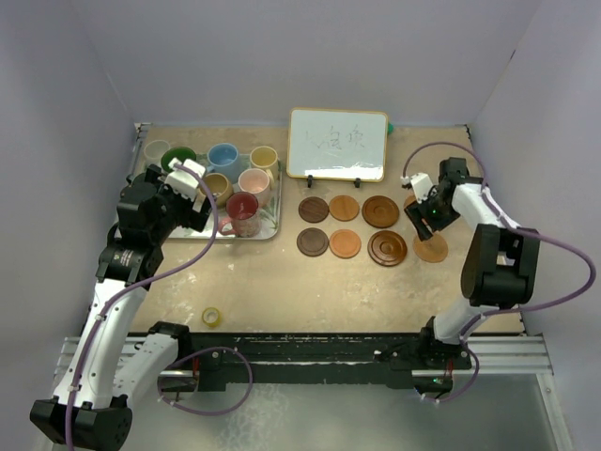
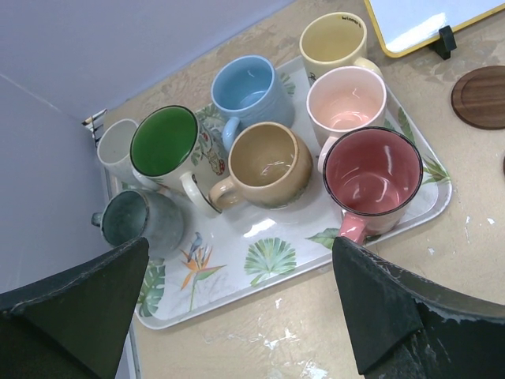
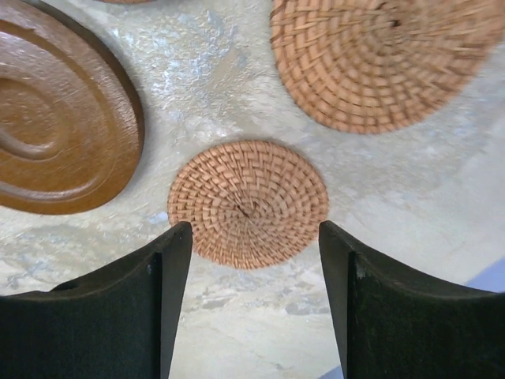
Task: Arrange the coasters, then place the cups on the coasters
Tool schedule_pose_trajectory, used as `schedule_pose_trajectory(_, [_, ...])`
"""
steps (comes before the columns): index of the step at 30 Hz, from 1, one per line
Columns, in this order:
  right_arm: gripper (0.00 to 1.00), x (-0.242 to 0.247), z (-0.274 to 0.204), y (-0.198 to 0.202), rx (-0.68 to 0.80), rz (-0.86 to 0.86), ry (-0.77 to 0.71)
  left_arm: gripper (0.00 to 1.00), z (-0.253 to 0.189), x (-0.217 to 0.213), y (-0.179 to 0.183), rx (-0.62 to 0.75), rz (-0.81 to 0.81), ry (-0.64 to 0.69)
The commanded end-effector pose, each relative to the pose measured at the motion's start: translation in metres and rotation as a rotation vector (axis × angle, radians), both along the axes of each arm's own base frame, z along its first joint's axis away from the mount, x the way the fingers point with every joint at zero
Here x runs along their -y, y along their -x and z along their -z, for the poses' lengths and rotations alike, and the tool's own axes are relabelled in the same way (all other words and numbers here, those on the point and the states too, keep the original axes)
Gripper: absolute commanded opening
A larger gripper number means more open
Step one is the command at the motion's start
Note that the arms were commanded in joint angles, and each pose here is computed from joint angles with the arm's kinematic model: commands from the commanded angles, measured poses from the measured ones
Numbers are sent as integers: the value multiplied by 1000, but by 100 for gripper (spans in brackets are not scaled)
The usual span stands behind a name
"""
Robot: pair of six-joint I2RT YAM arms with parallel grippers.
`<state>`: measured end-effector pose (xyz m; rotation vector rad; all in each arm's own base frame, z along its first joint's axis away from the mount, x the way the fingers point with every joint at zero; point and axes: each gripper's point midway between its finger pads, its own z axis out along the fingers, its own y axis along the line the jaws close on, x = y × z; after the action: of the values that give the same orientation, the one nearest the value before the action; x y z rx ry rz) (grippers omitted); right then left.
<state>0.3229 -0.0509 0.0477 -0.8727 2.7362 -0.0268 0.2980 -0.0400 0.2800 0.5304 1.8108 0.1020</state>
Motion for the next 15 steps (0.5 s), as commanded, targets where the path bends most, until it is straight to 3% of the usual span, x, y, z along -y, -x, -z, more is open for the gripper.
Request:
schedule_pose_trajectory(1, [70, -13, -58, -9, 128, 45, -53, 95, -19, -7, -5, 59, -49, 16])
schedule_pose_trajectory(7, [76, -40, -114, 1, 239, 94, -174, 95, -15, -6, -13, 22, -59, 25])
schedule_pose_trajectory(15, [82, -84, -160, 19, 338, 71, -228, 96, 7, 3, -31, -66, -42, 55])
